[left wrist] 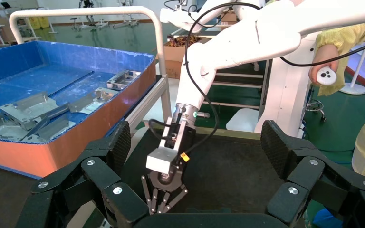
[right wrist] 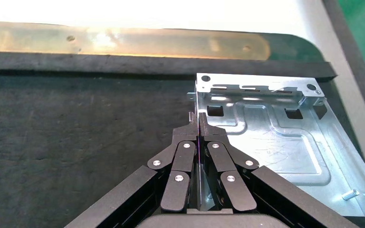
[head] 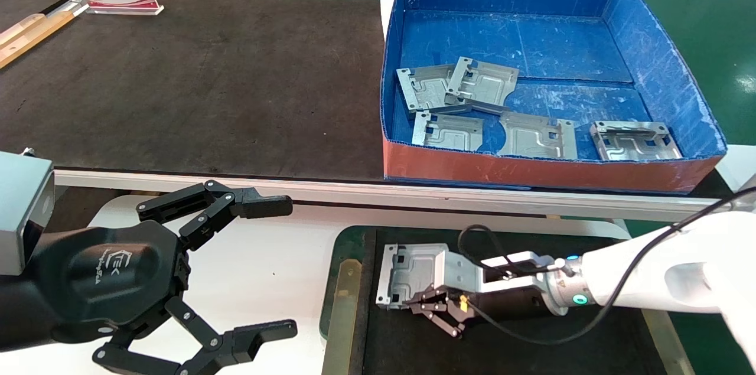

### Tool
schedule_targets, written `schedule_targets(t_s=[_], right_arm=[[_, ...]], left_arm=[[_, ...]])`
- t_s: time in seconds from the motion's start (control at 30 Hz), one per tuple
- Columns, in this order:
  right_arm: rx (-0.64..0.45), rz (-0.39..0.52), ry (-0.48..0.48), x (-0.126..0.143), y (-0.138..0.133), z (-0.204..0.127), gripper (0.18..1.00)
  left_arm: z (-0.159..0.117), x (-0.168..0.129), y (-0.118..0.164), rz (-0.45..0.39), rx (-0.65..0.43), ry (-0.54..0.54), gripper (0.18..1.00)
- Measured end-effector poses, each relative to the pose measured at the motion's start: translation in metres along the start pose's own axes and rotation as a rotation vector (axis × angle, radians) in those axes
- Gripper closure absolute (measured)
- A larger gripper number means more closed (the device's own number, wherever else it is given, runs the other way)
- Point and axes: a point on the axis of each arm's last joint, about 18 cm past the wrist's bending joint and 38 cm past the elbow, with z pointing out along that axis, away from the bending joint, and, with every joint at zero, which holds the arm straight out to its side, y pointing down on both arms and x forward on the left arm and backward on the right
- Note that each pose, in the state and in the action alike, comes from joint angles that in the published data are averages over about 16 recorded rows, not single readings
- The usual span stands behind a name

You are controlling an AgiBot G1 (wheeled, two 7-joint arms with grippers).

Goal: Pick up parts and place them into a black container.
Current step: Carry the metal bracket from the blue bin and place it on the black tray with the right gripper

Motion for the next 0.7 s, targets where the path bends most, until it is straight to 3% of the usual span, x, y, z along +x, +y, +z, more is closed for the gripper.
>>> schedule_targets(t_s=[0.7], right_arm=[[-0.031, -0.035, 0.024, 0.006, -0.004, 0.015, 0.988]], left_arm=[[0.0, 0.0, 0.0, 0.0, 0.0, 0.0, 0.184]])
